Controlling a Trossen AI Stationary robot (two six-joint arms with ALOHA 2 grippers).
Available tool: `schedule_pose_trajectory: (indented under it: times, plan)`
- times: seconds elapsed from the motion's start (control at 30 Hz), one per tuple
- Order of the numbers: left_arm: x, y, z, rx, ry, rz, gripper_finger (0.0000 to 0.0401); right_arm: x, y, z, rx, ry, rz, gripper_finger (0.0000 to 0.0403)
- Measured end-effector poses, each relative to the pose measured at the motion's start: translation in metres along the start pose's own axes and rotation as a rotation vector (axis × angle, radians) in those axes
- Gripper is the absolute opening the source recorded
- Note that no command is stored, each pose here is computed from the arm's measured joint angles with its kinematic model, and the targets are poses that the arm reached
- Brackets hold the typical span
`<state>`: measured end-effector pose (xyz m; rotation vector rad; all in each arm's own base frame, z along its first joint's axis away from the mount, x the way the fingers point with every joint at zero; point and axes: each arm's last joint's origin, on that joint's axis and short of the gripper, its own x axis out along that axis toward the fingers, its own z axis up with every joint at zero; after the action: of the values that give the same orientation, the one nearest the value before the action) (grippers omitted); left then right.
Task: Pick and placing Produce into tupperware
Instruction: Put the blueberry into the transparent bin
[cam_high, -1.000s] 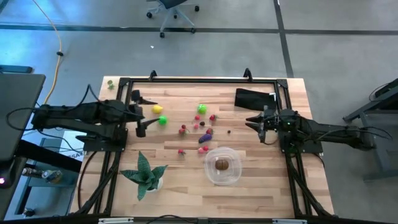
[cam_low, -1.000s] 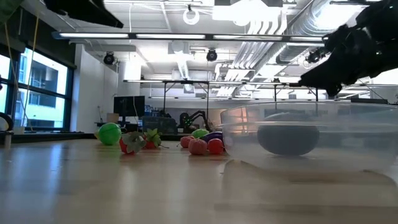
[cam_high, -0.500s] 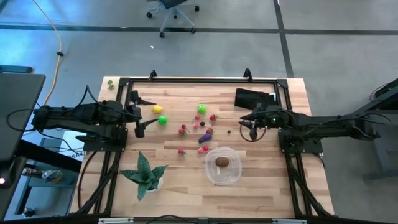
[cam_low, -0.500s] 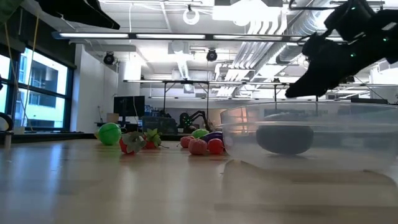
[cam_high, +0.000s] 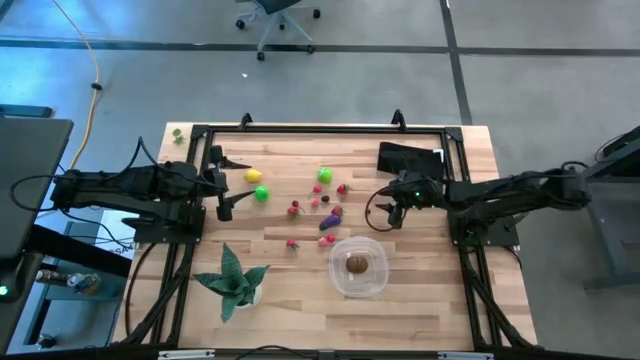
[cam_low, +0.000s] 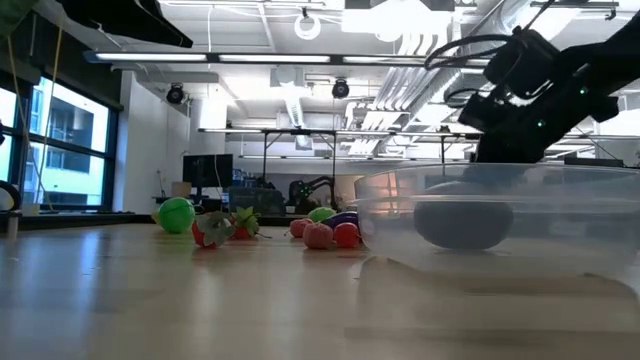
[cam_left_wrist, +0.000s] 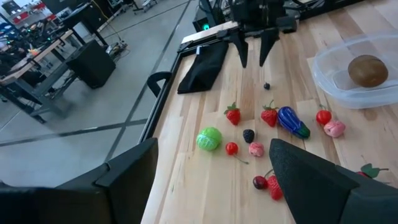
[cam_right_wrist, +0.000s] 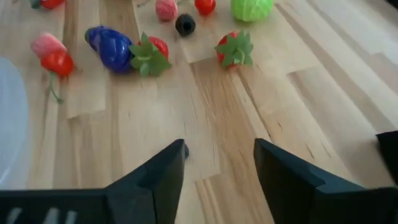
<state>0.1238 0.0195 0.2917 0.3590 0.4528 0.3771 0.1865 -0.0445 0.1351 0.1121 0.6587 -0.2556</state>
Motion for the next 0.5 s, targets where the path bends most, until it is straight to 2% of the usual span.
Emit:
schedule_pose_trajectory:
  times: [0.23, 0.5]
  plan:
    - [0.0, 0.0, -0.001, 0.012, 0.008, -0.003, 0.0299, 0.019, 0.004, -0.011, -0.037, 0.067, 0.04, 0.019]
    - [0.0, 0.0, -0.001, 0.032, 0.014, -0.004, 0.0299, 0.035, 0.011, -0.016, -0.057, 0.06, 0.064, 0.0177]
